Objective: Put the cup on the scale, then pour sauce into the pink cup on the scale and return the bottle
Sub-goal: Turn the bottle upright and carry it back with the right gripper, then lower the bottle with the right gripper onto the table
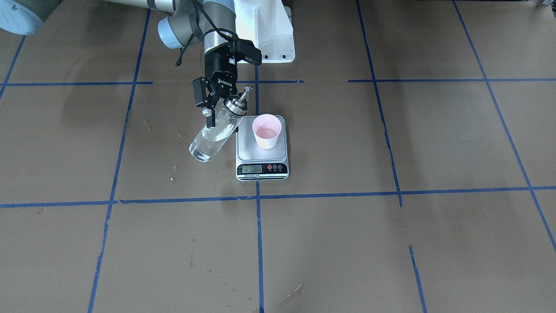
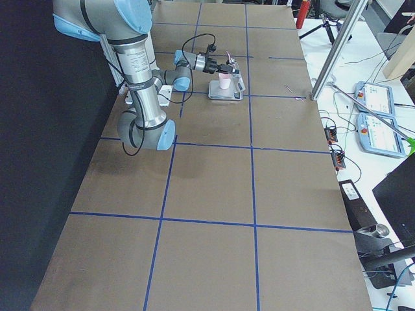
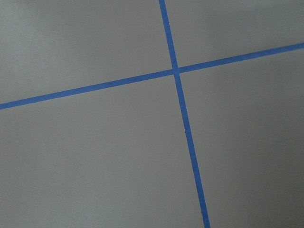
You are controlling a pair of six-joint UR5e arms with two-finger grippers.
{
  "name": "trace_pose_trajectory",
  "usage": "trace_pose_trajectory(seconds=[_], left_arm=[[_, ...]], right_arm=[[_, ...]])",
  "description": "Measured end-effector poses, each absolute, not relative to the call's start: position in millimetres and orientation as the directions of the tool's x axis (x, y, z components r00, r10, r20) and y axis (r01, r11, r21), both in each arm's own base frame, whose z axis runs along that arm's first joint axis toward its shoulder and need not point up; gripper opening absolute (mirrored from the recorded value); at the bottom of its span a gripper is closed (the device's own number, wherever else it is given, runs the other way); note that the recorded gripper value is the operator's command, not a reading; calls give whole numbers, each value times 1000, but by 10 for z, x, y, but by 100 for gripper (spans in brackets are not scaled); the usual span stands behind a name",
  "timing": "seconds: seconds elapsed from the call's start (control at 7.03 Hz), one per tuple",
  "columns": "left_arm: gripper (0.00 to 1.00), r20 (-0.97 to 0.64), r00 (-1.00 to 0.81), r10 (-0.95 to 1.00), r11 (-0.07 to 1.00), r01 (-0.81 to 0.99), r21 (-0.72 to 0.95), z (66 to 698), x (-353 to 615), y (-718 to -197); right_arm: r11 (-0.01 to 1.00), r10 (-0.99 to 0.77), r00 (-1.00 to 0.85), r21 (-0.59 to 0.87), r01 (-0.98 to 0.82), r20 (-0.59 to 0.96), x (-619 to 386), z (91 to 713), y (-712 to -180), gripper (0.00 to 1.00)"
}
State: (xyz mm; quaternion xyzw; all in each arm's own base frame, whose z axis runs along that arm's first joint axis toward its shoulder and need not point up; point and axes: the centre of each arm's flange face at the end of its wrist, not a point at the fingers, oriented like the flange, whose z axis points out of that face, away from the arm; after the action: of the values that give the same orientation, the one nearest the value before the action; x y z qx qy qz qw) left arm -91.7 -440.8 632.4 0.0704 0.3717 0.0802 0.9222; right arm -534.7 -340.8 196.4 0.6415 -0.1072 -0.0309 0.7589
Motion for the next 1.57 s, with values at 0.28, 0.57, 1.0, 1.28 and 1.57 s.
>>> trace_pose_trajectory(seconds=[0.28, 0.57, 1.0, 1.28, 1.57], left_arm=[[100, -674, 711, 202, 977, -95, 191, 6315, -917, -4411], [100, -674, 711, 203, 976, -96, 193, 6310, -915, -4412], [100, -673, 710, 204, 976, -96, 194, 6310, -913, -4413], [100, -674, 710, 204, 976, -97, 193, 6315, -911, -4408], [100, -674, 710, 203, 977, -97, 192, 6316, -912, -4407]], right_arm=[[226, -191, 876, 889, -399, 442, -5009, 1619, -3315, 0], [319, -214, 773, 791, -522, 597, -4722, 1750, -3216, 0], [394, -182, 794, 783, -482, 580, -4386, 2595, -3146, 0], [475, -109, 773, 716, -512, 625, -4226, 3206, -3135, 0], [519, -70, 804, 710, -476, 590, -4052, 3736, -3100, 0]])
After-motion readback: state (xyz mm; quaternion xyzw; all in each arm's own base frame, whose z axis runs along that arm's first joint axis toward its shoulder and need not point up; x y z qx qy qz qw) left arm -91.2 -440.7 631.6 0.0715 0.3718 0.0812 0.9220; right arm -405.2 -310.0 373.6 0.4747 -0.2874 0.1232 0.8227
